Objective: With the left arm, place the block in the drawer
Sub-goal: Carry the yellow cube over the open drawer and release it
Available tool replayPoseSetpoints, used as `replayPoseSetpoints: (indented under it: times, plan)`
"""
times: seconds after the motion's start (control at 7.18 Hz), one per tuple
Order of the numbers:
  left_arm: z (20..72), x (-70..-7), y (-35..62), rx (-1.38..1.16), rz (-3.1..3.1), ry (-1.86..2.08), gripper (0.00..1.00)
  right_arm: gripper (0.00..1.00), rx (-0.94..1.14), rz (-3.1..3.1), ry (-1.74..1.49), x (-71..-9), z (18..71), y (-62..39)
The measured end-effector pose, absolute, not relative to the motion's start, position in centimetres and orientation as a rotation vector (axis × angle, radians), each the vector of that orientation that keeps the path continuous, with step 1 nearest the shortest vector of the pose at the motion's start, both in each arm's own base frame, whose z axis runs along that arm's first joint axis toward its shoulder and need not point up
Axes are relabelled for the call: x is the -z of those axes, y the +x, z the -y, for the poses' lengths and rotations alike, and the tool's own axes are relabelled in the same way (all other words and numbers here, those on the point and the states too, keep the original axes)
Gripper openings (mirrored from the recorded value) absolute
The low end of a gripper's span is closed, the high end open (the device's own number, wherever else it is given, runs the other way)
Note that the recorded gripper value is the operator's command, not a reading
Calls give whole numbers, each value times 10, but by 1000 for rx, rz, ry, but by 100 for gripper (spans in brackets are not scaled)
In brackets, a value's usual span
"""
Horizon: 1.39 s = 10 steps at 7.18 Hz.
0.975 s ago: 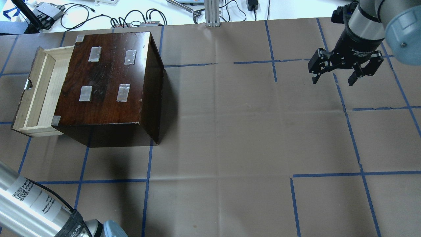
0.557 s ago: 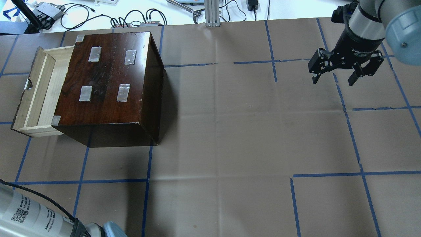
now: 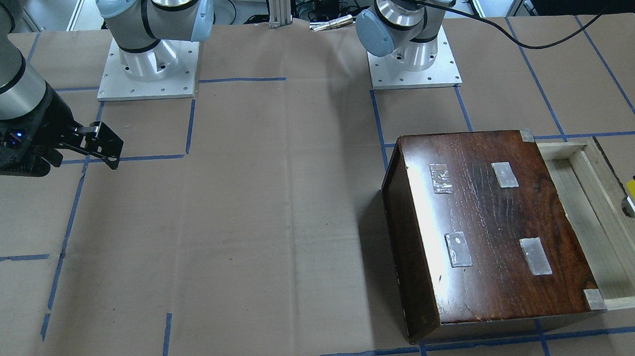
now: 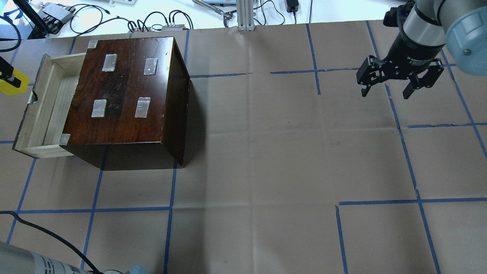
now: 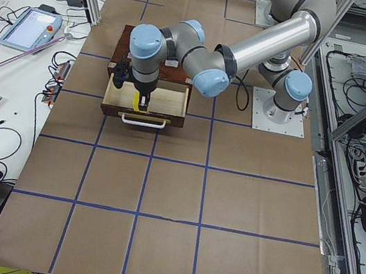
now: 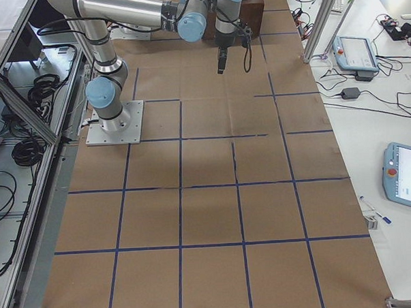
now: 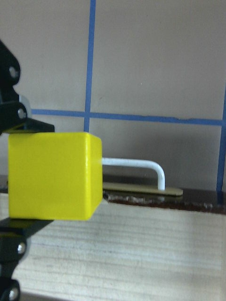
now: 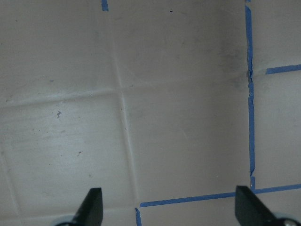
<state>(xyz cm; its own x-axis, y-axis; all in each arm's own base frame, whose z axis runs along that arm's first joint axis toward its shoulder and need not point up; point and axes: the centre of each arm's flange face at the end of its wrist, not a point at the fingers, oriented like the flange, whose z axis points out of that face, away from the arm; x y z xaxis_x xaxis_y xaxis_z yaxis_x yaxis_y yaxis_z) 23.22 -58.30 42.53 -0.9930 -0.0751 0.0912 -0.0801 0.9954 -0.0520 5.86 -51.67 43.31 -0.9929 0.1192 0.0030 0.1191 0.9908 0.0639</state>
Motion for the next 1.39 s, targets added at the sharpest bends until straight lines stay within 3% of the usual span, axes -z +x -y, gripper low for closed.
replayPoseSetpoints:
  times: [0.7, 0.84, 0.97, 1.39]
  plan:
    - [580, -368, 175, -63, 3039, 137, 31, 100, -101, -3133, 187, -433, 517, 59]
    - [579, -359, 173, -68, 3041, 133, 71, 100, -101, -3134, 187, -433, 517, 59]
    - [579, -354, 172, -80, 3045, 130, 99, 100, -100, -3134, 187, -433, 517, 59]
    - [580, -372, 173, -144, 3067, 124, 99, 100, -101, -3134, 187, -433, 517, 59]
